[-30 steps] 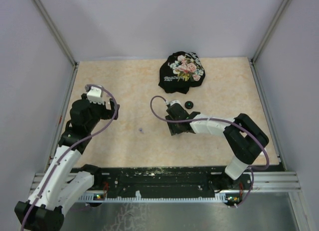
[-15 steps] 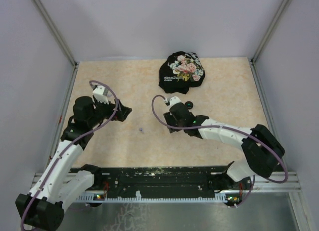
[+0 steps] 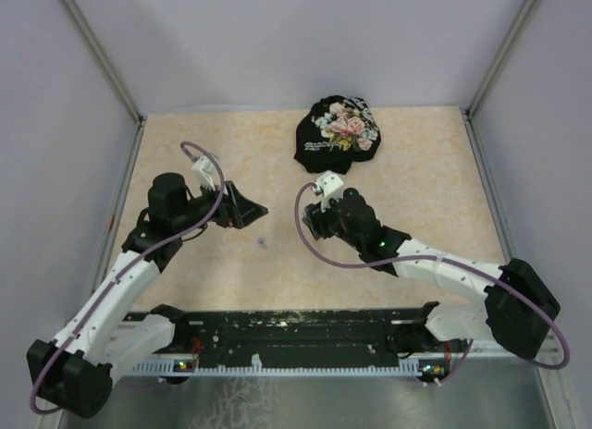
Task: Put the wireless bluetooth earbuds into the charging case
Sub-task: Pick up the charging case at the center of the board.
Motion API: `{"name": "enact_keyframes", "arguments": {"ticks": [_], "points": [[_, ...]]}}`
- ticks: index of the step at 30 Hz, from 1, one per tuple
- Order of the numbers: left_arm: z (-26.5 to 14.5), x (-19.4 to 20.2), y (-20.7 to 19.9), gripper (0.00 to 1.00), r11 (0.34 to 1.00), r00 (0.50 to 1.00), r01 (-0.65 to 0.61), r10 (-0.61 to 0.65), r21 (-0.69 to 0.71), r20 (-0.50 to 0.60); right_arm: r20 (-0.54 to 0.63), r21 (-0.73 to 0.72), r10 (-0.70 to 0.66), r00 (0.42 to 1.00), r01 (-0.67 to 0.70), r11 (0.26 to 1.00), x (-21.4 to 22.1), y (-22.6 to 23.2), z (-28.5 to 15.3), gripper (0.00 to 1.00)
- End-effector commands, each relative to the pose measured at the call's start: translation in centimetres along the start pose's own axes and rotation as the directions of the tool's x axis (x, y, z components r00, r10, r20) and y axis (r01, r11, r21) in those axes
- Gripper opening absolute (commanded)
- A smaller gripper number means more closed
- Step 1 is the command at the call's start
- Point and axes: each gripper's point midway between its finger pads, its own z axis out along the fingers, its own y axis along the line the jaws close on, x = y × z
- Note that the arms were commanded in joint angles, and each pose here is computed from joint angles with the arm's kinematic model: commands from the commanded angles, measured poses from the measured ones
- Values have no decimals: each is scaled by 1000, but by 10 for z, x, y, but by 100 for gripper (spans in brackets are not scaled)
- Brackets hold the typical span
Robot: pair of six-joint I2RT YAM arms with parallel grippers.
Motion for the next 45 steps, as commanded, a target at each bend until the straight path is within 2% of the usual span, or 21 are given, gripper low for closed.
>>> {"name": "enact_keyframes", "arguments": {"ticks": [1,15,31,45], "points": [[8,-12,-34,95,997,1000,15,-16,79,19,192,-59,-19,981,31,998,-45,13,-9,45],[37,-11,-54,79,992,998,44,-48,120,30,368,-98,-73,927,117,988,-71,25,-24,44],[76,3,-60,58,979,997,66,-57,193,-52,404,-74,-150,902,196,978,-75,29,-19,44],[96,13,-56,46,979,994,49,-29,197,-102,406,-91,-153,901,206,974,-75,35,-9,45]]}}
